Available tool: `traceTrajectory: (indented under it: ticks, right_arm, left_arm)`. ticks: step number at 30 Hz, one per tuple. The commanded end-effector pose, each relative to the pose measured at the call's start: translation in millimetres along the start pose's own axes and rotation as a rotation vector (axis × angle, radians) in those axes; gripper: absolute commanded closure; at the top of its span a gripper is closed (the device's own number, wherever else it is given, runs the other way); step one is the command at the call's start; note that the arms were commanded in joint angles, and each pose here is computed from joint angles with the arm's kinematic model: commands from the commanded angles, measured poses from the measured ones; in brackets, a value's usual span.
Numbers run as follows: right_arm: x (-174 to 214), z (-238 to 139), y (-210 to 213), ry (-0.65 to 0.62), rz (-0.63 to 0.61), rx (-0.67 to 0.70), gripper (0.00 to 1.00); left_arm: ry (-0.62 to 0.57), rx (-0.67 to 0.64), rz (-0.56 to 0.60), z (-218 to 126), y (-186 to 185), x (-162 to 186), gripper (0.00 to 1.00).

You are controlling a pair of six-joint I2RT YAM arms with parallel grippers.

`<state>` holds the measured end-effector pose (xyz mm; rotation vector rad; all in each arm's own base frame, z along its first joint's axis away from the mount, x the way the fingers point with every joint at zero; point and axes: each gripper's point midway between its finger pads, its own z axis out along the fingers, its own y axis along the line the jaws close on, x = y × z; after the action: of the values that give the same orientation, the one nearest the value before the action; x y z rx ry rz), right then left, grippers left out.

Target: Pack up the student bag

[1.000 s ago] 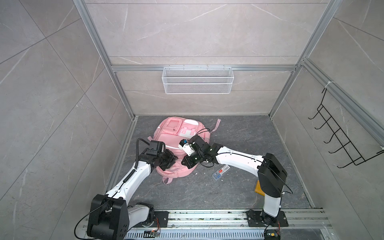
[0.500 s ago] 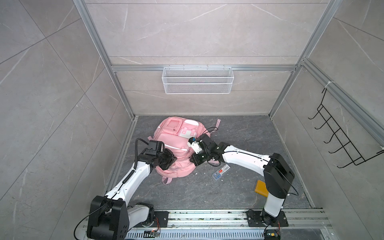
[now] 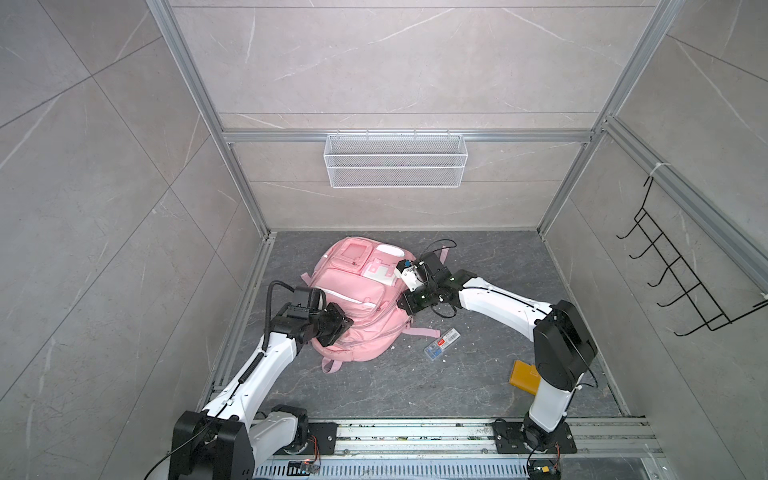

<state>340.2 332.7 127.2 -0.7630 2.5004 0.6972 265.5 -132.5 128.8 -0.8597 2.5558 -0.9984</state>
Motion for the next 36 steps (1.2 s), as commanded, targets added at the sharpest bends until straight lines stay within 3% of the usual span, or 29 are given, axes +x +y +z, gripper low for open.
traceTrajectory:
  ticks: [1, 14, 22, 27, 30, 33, 36]
  right_arm:
    - [-20, -11, -34, -0.034, -0.027, 0.123, 1.00]
    - [-13, -13, -31, -0.011, -0.145, 0.143, 0.99]
    - [3, -19, -1, 0.022, -0.194, 0.017, 0.74]
    - [-2, -42, 20, -0.004, -0.188, -0.053, 0.60]
    - [-8, -53, 40, -0.020, -0.232, -0.130, 0.36]
    - [-11, -56, 46, -0.026, -0.276, -0.145, 0.30]
    - [-15, -57, 49, -0.030, -0.308, -0.154, 0.28]
  left_arm:
    - [-0.035, -0.076, 0.010, -8, 20, -3, 1.00]
    - [-0.031, -0.070, 0.037, -11, 18, -2, 1.00]
    - [-0.029, -0.052, 0.071, -13, 12, -2, 1.00]
    - [-0.018, -0.025, 0.096, -14, 5, 0, 1.00]
    - [0.010, -0.006, 0.127, -12, 1, 2, 1.00]
    - [0.034, -0.024, 0.166, -15, 0, 5, 1.00]
    - [-0.006, -0.119, 0.217, -33, 11, 3, 0.65]
